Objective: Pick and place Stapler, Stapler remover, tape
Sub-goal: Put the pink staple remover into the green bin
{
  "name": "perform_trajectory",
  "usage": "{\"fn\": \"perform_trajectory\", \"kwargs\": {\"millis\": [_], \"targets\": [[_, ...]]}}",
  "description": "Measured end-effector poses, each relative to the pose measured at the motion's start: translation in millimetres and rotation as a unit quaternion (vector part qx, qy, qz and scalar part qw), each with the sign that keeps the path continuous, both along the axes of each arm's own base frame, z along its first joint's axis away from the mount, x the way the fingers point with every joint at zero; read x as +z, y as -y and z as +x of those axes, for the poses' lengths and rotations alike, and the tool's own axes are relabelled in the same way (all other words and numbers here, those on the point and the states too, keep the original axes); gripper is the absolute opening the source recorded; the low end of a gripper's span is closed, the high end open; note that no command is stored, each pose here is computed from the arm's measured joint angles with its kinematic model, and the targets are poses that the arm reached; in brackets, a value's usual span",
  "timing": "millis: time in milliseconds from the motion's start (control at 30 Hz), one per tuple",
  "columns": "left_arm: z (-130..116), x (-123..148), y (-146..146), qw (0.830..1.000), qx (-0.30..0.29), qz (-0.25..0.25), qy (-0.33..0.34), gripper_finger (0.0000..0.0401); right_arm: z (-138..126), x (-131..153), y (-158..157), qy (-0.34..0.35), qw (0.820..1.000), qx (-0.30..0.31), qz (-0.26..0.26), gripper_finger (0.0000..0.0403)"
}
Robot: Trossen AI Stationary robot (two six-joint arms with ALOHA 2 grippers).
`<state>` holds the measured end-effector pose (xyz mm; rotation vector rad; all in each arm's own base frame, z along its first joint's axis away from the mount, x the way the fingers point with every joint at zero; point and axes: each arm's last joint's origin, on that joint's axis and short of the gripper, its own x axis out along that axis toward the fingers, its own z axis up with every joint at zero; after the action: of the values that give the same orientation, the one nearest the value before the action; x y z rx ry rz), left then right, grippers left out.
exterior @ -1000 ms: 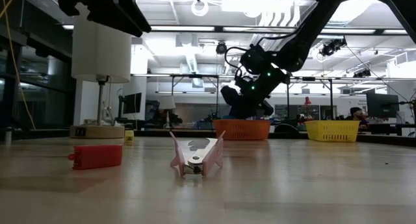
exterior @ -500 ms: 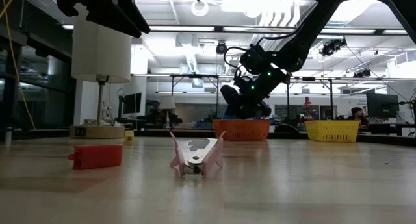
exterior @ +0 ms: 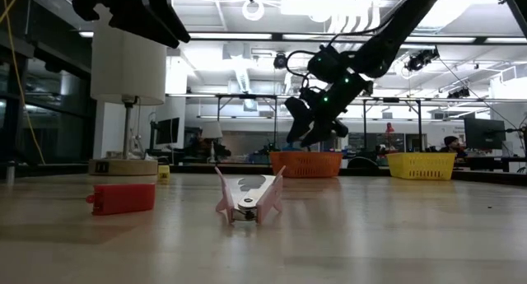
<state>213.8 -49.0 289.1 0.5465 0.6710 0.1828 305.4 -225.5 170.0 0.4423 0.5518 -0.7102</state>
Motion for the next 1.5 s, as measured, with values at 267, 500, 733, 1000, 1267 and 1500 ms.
{"fn": "perform_trajectory", "kwargs": {"millis": [267,500,733,1000,1267,1500], "targets": [[0,0,0,1.0,-0.002,-0.004,-0.001,0.0217,-9,6,-11,-0.047,0.998,0.01,0.028,0.0237],[0,0,0,1.0,0.0,-0.006,-0.001,0.0217,-2,33,-18,-0.015,0.998,-0.014,-0.055,0.0236],[-2,-2,0,1.0,0.002,-0.009,-0.013,0.0217,9,34,-32,0.006,0.999,0.026,-0.047,0.0236],[-7,-8,-2,0.999,0.022,-0.019,-0.04,0.0217,35,40,-86,0.021,0.982,0.179,-0.051,0.0236],[-5,-20,-4,0.992,0.107,-0.034,-0.053,0.0217,55,39,-152,0.029,0.964,0.259,-0.041,0.0236],[2,-40,-2,0.986,0.117,-0.014,-0.119,0.0217,61,38,-207,0.013,0.957,0.283,-0.06,0.0236]]}}
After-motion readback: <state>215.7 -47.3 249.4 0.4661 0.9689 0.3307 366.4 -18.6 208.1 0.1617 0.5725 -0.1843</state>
